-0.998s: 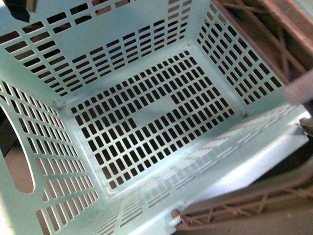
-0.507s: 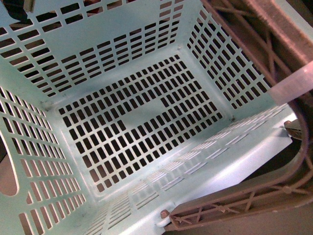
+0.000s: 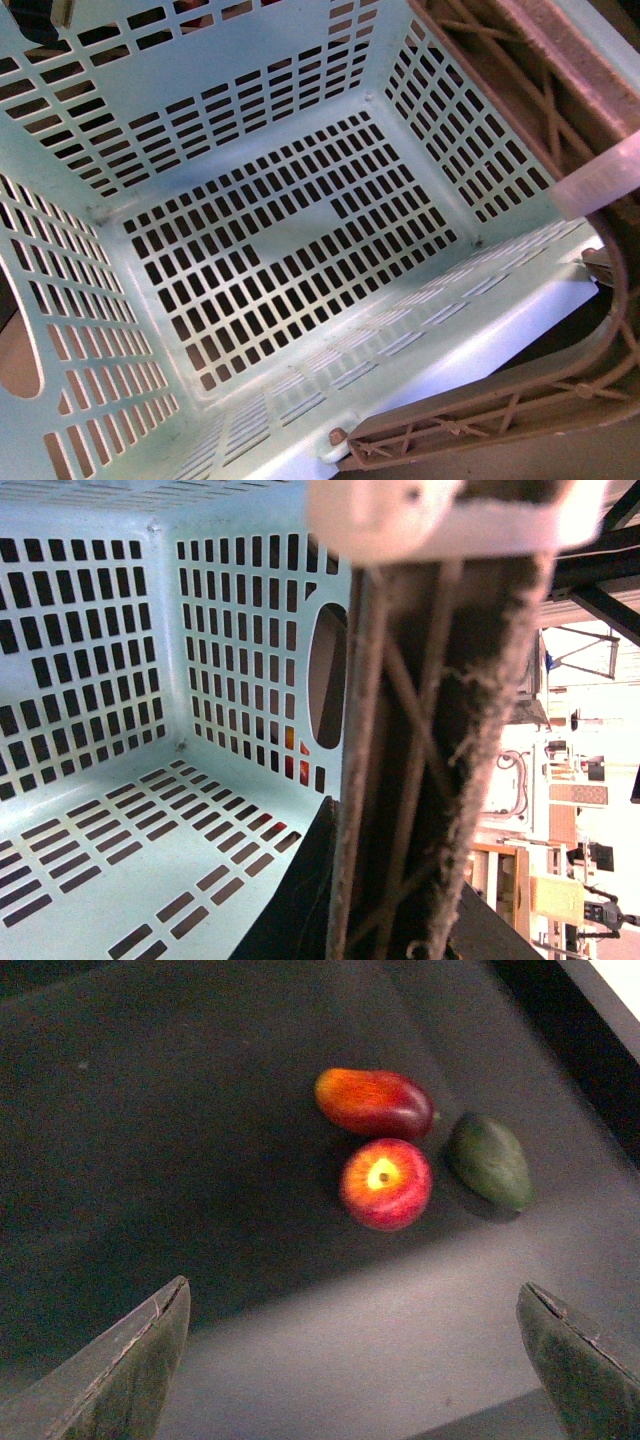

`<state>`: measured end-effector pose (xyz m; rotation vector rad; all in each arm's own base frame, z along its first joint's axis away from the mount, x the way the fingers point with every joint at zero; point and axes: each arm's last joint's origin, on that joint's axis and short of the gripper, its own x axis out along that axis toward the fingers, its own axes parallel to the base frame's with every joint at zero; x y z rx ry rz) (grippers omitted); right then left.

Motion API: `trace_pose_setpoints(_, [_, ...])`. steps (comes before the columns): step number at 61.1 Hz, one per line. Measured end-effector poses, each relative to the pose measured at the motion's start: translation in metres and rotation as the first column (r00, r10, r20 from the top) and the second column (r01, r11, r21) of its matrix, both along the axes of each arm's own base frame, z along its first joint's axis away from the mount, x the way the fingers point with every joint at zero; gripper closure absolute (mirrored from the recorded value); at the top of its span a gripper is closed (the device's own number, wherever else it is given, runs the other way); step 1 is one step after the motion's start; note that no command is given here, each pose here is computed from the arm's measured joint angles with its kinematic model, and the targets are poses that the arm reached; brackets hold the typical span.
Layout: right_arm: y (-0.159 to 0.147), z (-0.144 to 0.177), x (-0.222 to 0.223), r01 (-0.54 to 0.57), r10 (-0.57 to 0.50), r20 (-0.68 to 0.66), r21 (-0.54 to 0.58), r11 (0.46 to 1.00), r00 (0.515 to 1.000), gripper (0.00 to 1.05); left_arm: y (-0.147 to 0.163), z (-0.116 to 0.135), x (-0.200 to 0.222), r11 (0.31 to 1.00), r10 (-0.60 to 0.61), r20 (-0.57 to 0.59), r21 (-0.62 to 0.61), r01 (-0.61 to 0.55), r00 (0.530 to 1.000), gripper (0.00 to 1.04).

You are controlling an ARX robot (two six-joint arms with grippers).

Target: Pick apple with right arm and hold basket with left

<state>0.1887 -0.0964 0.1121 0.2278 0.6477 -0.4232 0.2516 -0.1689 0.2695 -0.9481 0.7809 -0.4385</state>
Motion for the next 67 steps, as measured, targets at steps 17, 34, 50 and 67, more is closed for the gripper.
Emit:
trace_pose_setpoints(17, [-0.026,-0.061,0.048,0.027,-0.031,-0.202,-0.024,0.999,0.979,0.09,0.0,0.0,0.0,1.0,-0.001,0.0,-0.001,0.001,1.0,0.97])
trace_pose_setpoints(34, [-0.03,-0.098,0.081,0.02,-0.027,-0.288,-0.028,0.999,0.957,0.09,0.0,0.0,0.0,1.0,-0.001,0.0,0.0,0.001,1.0,0.97])
trace_pose_setpoints(50, [-0.038,-0.133,0.098,0.052,-0.058,-0.353,-0.027,0.998,0.934,0.09,0.0,0.0,0.0,1.0,-0.002,-0.001,-0.001,0.002,1.0,0.97])
trace_pose_setpoints(67, [-0.046,-0.152,0.118,0.063,-0.063,-0.37,-0.013,0.998,0.927,0.09,0.0,0.0,0.0,1.0,-0.002,-0.001,-0.001,0.002,1.0,0.97])
